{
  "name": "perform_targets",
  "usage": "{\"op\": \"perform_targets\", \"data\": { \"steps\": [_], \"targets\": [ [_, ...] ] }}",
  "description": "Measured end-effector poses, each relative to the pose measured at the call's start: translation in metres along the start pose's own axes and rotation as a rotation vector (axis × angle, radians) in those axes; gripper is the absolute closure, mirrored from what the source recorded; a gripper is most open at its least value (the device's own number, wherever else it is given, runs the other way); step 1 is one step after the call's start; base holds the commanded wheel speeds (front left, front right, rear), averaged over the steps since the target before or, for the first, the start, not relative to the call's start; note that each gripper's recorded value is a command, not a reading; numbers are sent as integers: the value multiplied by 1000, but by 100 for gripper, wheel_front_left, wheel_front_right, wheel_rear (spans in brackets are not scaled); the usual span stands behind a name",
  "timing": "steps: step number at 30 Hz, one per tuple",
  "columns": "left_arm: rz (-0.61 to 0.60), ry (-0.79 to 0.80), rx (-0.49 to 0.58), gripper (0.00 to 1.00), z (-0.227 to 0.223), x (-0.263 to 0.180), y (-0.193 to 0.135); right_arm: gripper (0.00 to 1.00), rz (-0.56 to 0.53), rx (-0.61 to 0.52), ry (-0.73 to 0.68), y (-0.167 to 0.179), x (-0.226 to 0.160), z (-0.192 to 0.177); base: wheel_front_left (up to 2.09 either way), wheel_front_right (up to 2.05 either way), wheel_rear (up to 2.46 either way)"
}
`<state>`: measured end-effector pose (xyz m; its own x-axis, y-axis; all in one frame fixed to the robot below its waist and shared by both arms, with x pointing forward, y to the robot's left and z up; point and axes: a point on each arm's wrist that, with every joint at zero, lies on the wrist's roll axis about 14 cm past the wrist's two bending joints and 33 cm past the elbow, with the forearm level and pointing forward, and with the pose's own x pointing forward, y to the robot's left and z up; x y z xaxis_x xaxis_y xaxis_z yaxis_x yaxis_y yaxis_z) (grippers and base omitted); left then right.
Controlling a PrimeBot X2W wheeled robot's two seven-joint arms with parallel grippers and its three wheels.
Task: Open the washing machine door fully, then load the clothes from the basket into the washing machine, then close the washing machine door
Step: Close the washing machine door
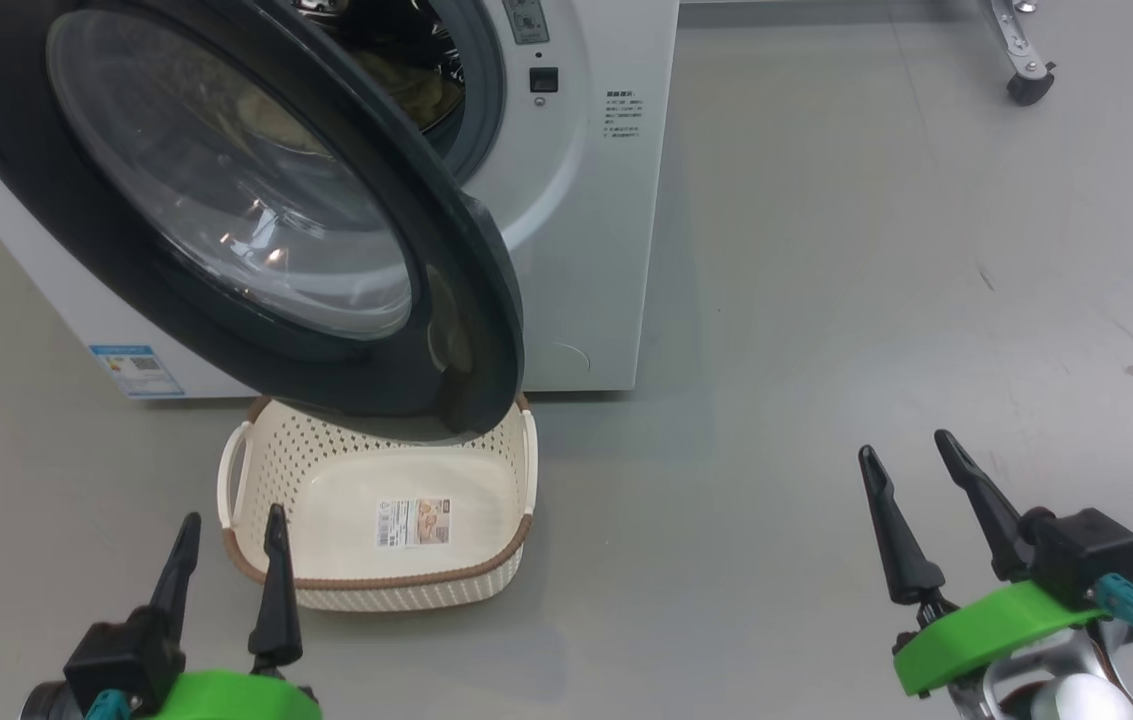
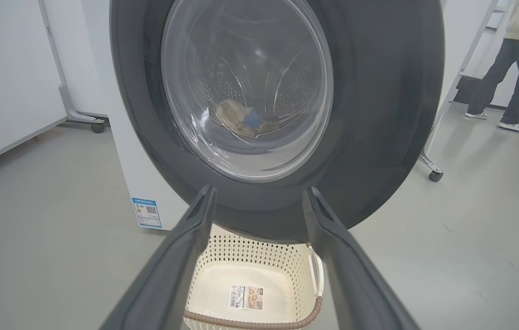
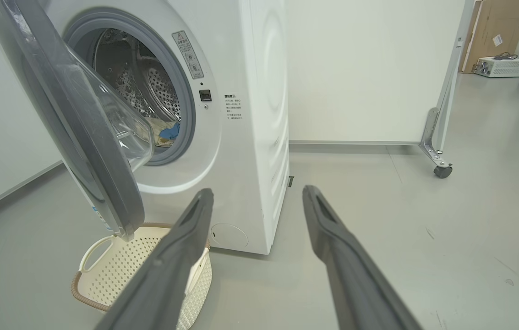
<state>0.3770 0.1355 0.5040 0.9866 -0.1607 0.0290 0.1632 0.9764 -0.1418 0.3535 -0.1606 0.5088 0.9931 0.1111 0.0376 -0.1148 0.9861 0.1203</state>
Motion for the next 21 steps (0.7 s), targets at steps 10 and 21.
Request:
{"op": "perform_targets", "data": {
  "steps": [10,21],
  "targets": [
    [-2,3,0,0,-1,-1,-2,0,3,0,9,1,1,-2,0,0,0],
    [-3,8,0,0,-2,-2,-3,100,12,2,28,3,2,-5,0,0,0]
  ]
}}
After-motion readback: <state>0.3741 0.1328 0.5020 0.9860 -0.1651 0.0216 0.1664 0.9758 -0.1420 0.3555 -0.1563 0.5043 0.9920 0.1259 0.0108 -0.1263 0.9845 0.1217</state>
